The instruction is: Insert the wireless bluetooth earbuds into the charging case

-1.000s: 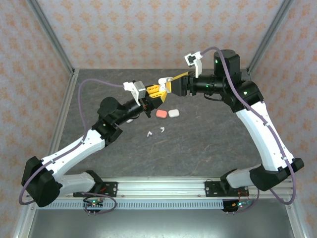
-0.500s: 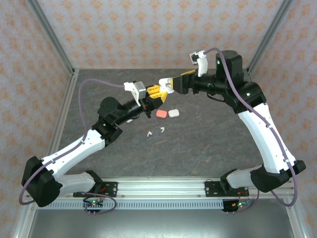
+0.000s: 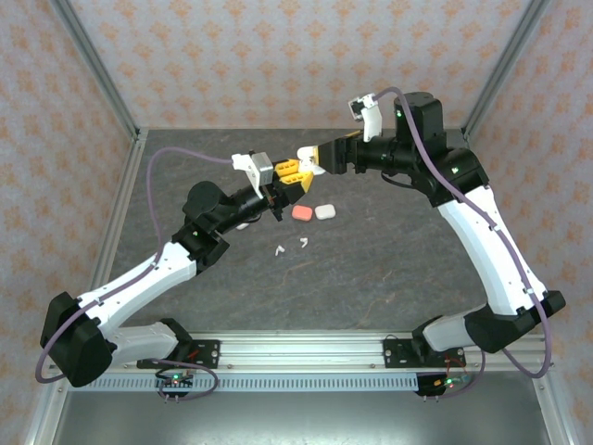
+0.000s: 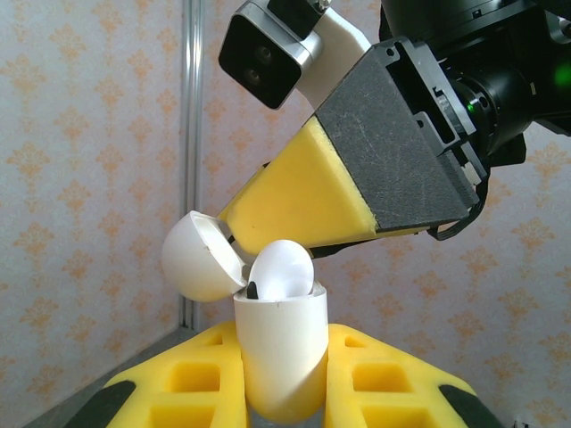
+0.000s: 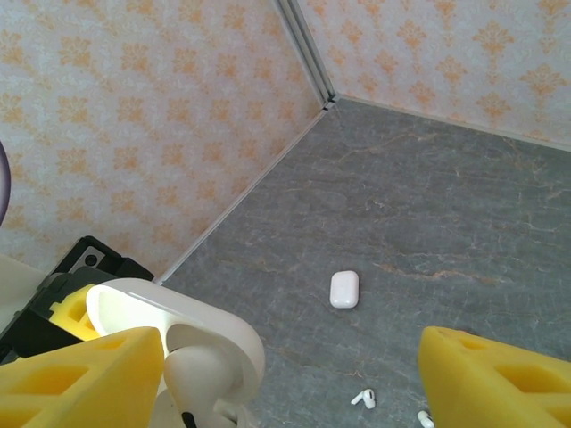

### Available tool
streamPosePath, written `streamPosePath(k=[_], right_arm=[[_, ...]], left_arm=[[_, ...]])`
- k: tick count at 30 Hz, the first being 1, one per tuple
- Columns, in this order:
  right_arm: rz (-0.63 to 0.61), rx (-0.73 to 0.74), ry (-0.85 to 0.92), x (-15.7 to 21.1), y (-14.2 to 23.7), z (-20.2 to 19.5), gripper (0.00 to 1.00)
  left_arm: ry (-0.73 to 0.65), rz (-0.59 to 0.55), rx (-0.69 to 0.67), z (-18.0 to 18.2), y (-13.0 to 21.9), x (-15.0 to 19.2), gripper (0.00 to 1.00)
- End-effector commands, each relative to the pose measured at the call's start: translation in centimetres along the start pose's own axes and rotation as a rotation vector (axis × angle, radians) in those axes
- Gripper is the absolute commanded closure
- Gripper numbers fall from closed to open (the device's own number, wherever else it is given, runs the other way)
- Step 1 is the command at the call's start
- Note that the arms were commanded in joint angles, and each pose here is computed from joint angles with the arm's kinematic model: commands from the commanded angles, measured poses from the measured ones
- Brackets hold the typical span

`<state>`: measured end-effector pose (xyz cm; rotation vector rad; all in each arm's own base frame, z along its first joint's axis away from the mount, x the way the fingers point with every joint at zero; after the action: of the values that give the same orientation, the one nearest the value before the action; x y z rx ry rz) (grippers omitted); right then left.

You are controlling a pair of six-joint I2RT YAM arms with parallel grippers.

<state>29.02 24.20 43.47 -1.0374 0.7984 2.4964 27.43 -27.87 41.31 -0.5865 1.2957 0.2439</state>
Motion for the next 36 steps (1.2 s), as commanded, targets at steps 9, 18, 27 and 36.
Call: streamPosePath(k=[9,18,27,36], right_arm=[[-0.024,0.031,0.011,-0.27,1.22,0.32,0.25],[-0.027,0.038,0.014,-0.09,1.54,0.27,0.25],[-0.025,0.038,0.015,0.09,1.73,0.33,0.25],[-0.016,0.0,0.015,0.1,1.55,0.9,0.24]], left_arm=[[-0.026,-0.068,-0.004,-0.09,-0.14,-2.34,1.0],[-0.022,-0.066,-0.016,0.12,-0.21,-2.19,1.0],[-0.02,-0.066,-0.019,0.21,-0.27,-2.16,1.0],[-0.02,-0.064,-0.017,0.21,-0.37,-2.05,1.0]])
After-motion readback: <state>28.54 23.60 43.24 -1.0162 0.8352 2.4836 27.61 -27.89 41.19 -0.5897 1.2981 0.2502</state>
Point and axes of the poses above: each hand's point on the last joint's axis, 136 mm out from that joint toward the fingers, its own y axis back along the fingers, its own z axis along the line the jaws close on, x = y × z, the point moved 1 cm from there along y, back along the fingers, and after that the axes turned 13 degrees about -y, right-handed, at the moved point
